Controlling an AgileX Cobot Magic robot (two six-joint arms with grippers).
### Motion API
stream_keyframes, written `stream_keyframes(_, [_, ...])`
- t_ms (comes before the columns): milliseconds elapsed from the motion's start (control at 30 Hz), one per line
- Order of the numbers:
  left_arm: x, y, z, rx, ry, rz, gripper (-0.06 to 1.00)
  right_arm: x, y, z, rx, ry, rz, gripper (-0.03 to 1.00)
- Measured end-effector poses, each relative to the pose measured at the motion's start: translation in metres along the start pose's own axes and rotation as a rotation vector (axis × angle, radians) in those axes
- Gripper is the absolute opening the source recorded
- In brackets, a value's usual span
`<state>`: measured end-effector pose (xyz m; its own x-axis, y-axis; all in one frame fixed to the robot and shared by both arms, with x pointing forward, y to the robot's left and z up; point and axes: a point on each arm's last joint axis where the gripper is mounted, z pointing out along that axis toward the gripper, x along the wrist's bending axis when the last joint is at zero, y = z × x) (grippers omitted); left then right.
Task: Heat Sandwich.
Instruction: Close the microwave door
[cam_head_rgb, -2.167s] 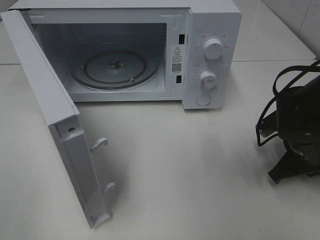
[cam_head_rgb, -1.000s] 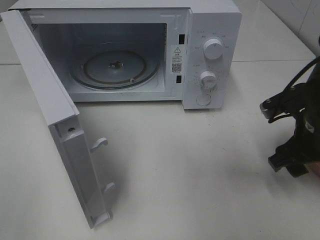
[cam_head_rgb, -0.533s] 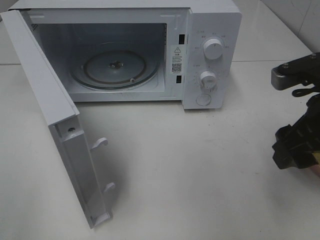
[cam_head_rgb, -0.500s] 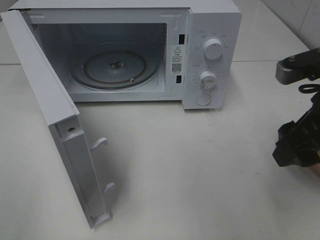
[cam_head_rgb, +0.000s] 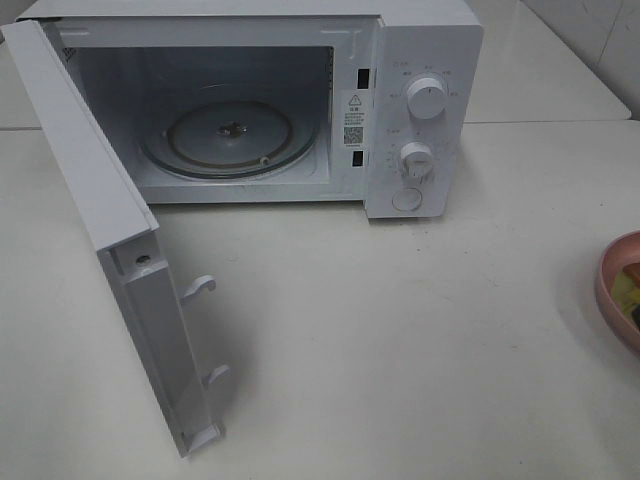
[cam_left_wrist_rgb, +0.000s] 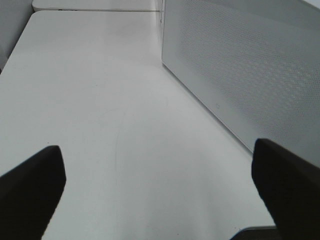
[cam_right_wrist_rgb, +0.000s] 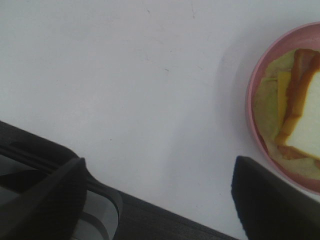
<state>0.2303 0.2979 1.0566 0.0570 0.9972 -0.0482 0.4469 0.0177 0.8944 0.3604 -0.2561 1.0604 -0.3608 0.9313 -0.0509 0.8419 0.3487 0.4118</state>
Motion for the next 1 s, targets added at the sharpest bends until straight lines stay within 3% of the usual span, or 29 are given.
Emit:
stream_keyframes(267, [0.0,0.0,0.0,0.0,0.0,0.0,0.95,-0.001,-0.019,-0.019,-0.024,-0.002,0.016,0.77])
stream_keyframes(600, [0.0,0.0,0.0,0.0,0.0,0.0,0.95,-0.006,-0.066,-0.043,-0.225,-0.061,0.119,0.77])
stream_keyframes(1000, [0.0,0.0,0.0,0.0,0.0,0.0,0.95,-0.003,-0.109,-0.041,-0.375,-0.14,0.215,0.77])
